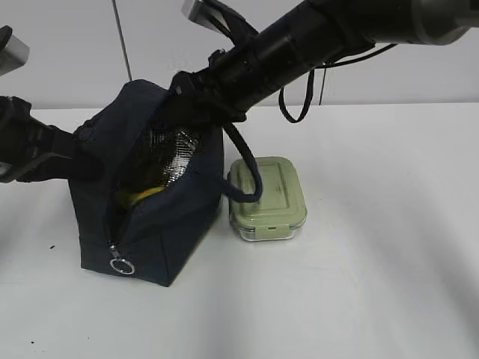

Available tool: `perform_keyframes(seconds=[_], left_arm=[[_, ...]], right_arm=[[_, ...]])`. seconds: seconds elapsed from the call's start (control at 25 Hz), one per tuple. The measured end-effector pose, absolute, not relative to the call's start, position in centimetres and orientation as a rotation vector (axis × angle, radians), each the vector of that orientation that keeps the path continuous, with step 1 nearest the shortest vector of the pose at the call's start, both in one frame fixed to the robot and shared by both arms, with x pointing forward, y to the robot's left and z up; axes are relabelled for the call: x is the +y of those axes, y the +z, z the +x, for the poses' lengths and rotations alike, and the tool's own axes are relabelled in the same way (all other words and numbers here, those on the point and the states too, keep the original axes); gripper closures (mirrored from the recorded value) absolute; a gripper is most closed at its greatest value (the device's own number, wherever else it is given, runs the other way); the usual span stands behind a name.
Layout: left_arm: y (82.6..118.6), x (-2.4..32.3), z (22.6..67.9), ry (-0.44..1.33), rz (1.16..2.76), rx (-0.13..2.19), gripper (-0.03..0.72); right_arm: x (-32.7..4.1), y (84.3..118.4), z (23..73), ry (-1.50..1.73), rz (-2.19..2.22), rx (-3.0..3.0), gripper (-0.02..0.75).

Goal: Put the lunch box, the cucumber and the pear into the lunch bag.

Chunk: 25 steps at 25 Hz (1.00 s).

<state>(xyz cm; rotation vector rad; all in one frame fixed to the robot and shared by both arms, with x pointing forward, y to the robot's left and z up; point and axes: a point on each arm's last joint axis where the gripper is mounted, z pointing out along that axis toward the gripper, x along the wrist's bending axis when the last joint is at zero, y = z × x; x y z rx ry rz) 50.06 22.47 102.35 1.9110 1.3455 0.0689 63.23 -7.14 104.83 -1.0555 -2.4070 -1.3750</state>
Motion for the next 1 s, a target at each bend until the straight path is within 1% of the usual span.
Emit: perform_keyframes(seconds=[0.12,0.2,0.28,0.36,0.48,0.6,0.68,0.84,1.0], left_arm=[[102.3,22.5,50.1,0.074,1.912,1.346,0.707],[102.3,22.5,50.1,0.073,1.913,1.345,0.707],[102.3,22.5,50.1,0.073,1.913,1.345,0.707],[102.3,22.5,50.1,0.073,1.913,1.345,0.707],[102.3,22.5,50.1,0.073,1.913,1.345,0.707],[102.3,22.5,50.1,0.073,1.913,1.345,0.707],[102.3,22.5,50.1,0.071,1.912,1.345,0.707],[102.3,22.5,50.0,0.068,1.912,1.345,0.707],[102.4,22.4,50.0,0.065,1.909,1.346,0.707]], right_arm=[[-8.9,107.3,63.2,-1.442,-1.069,-2.437,0.189],[-11.0,108.4,63.5,-1.438,-1.131,-2.478,0.200],[-13.8,108.5,63.8,-1.404,-1.245,-2.488,0.204],[-16.5,107.0,64.0,-1.349,-1.376,-2.438,0.206],[-20.5,102.6,63.6,-1.236,-1.597,-2.298,0.210],[-22.9,98.3,62.5,-1.140,-1.709,-2.158,0.211],[-23.4,96.4,62.5,-1.112,-1.727,-2.076,0.211],[-23.4,93.4,63.7,-1.068,-1.703,-1.956,0.198],[-23.0,92.4,65.1,-1.059,-1.634,-1.941,0.194]])
